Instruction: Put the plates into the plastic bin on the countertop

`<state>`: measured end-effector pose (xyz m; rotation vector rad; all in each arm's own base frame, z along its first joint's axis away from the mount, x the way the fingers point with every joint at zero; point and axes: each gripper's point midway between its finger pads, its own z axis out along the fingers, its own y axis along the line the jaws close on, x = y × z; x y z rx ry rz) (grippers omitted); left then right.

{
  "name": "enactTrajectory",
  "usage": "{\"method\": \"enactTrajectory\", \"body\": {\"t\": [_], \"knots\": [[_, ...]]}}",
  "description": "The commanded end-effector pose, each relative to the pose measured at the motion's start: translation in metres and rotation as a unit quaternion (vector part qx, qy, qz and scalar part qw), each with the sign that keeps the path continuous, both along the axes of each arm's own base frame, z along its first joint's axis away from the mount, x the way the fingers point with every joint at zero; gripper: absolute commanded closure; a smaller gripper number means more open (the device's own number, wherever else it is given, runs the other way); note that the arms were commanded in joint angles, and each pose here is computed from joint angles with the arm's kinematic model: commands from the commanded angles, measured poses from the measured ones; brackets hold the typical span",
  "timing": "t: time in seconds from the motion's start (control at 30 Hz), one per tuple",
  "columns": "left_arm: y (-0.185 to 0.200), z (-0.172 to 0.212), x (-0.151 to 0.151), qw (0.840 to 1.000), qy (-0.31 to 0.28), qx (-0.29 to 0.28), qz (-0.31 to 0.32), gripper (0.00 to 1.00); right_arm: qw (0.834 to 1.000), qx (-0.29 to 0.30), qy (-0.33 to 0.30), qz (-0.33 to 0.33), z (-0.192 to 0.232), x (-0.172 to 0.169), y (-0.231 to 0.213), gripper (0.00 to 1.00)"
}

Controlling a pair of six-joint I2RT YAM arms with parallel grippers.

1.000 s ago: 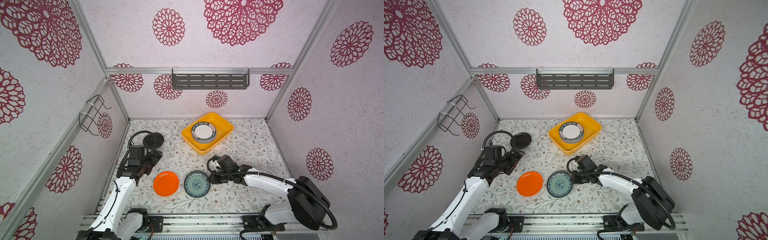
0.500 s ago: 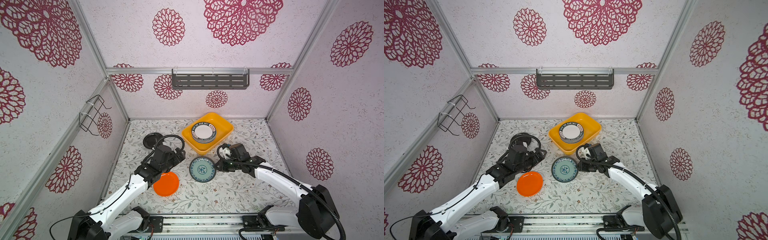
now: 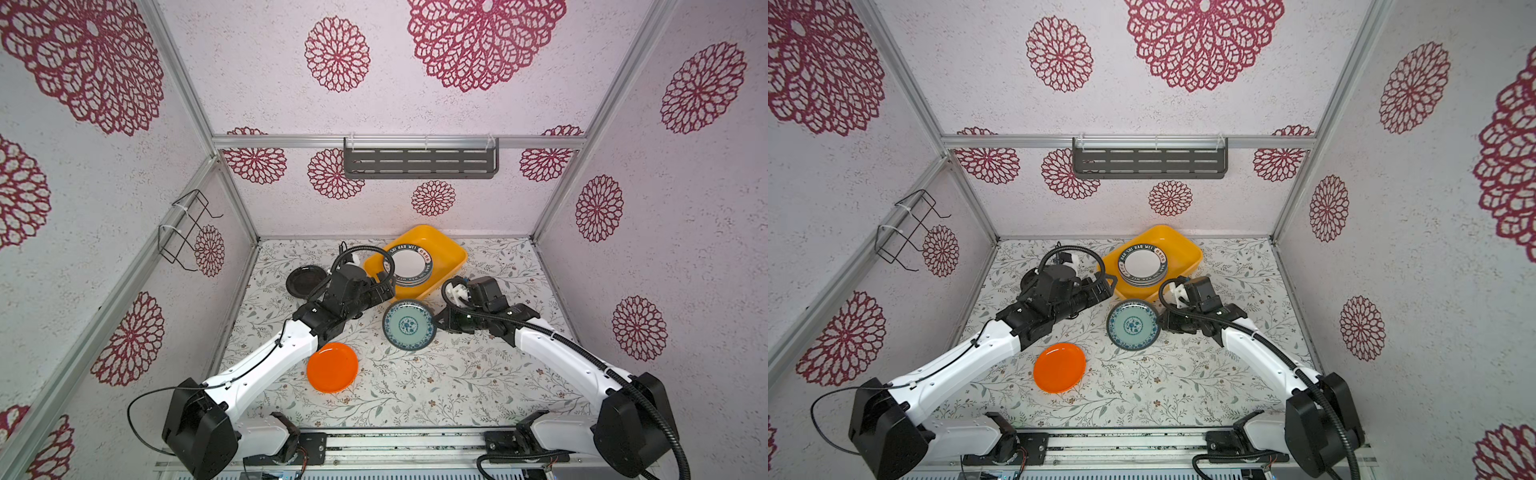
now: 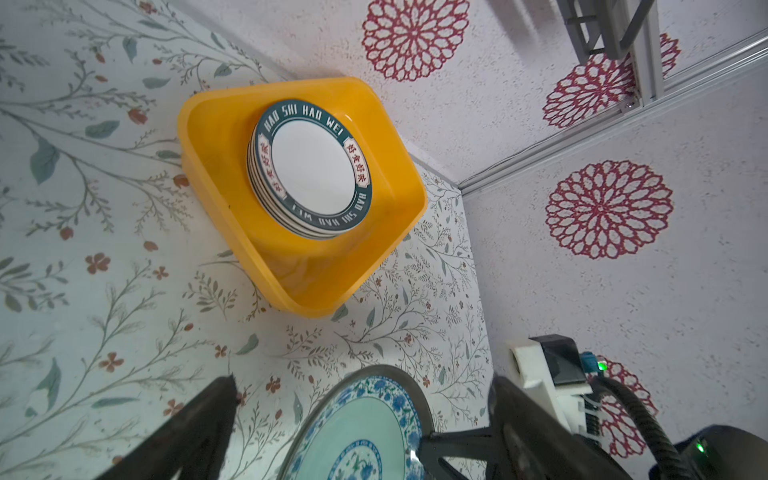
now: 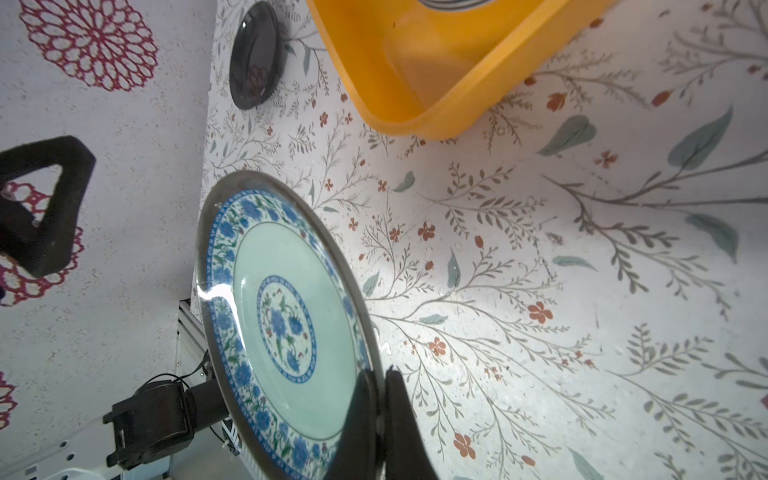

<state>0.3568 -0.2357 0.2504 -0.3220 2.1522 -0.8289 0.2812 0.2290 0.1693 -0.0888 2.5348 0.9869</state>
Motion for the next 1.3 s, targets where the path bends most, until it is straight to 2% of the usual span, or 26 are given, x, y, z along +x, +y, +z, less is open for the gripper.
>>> {"method": "enactTrajectory", "body": {"t": [0.0,0.13,0.27,0.4,0.6,0.9,1.27], "knots": [[0.011,0.021,0.030,0.999,-0.039,0.013,-0.008,0.03,0.998,0.028,-0.040,-0.025,0.031,0.029,0.002,1.00],[0.022,0.036,0.062,0.998,-0.057,0.004,-0.003,0.03,0.997,0.026,-0.054,-0.051,0.046,0.064,-0.002,1.00],[0.027,0.044,0.085,0.998,-0.066,0.022,-0.007,0.03,0.994,0.008,-0.061,-0.092,0.050,0.102,-0.010,1.00],[0.025,0.041,0.103,0.996,-0.071,0.036,-0.030,0.03,0.991,-0.012,-0.064,-0.115,0.047,0.137,-0.013,1.00],[0.035,0.031,0.129,0.996,-0.072,0.031,-0.031,0.03,0.988,-0.024,-0.067,-0.140,0.034,0.187,-0.012,1.00],[0.066,0.014,0.144,0.997,-0.063,0.042,0.005,0.03,0.985,-0.023,-0.055,-0.164,-0.001,0.247,-0.007,1.00],[0.099,0.009,0.159,0.996,-0.064,0.038,0.046,0.03,0.986,-0.009,-0.024,-0.168,-0.031,0.286,-0.004,1.00]]}}
